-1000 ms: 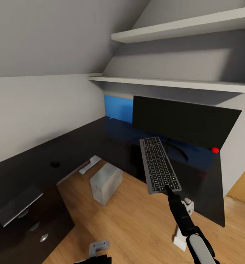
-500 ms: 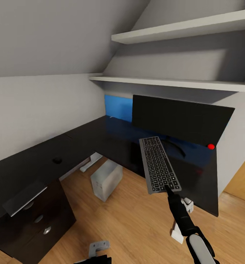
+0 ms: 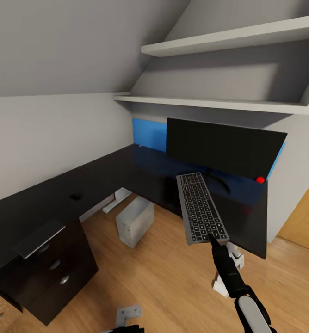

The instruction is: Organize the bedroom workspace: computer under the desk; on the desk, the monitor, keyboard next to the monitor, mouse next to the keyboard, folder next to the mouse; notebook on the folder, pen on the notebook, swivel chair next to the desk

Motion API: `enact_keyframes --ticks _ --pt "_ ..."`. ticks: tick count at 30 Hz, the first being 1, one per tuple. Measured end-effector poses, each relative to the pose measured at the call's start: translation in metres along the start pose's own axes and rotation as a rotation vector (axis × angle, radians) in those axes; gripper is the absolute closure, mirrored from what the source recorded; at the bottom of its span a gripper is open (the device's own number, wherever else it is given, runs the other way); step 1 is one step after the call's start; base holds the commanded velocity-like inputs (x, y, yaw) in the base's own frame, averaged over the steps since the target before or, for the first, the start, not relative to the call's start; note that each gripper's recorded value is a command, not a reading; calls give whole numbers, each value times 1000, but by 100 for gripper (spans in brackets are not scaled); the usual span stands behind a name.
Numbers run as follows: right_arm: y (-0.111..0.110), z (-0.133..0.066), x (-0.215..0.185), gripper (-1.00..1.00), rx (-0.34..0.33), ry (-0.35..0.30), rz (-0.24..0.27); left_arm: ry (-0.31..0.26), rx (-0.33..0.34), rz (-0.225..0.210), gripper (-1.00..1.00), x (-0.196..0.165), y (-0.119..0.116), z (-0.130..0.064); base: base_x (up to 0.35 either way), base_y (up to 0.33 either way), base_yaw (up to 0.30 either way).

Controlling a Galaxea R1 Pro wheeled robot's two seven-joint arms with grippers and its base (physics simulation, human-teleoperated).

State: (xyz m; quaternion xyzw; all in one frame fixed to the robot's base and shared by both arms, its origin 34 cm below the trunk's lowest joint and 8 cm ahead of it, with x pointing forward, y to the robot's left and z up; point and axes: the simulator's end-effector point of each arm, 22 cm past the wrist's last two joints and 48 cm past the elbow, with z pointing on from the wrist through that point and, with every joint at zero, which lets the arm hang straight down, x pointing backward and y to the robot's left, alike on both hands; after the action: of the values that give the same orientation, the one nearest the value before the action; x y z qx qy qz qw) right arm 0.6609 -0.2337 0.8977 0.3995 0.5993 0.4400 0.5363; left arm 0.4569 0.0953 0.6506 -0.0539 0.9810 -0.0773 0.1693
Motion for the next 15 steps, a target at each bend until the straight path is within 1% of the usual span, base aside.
enact_keyframes --ticks 3,6,9,15 --pt "0 0 0 100 0 0 0 2 1 4 -100 1 -1 0 -333 0 -18" --pt "0 0 0 100 0 0 -1 4 2 9 -100 3 -2 0 -218 0 -149" --pt "0 0 0 100 0 0 -1 6 1 11 -100 4 -2 1 -85 0 -218" --pt "0 0 0 100 0 -1 -2 15 0 13 -100 8 -2 2 -19 0 -252"
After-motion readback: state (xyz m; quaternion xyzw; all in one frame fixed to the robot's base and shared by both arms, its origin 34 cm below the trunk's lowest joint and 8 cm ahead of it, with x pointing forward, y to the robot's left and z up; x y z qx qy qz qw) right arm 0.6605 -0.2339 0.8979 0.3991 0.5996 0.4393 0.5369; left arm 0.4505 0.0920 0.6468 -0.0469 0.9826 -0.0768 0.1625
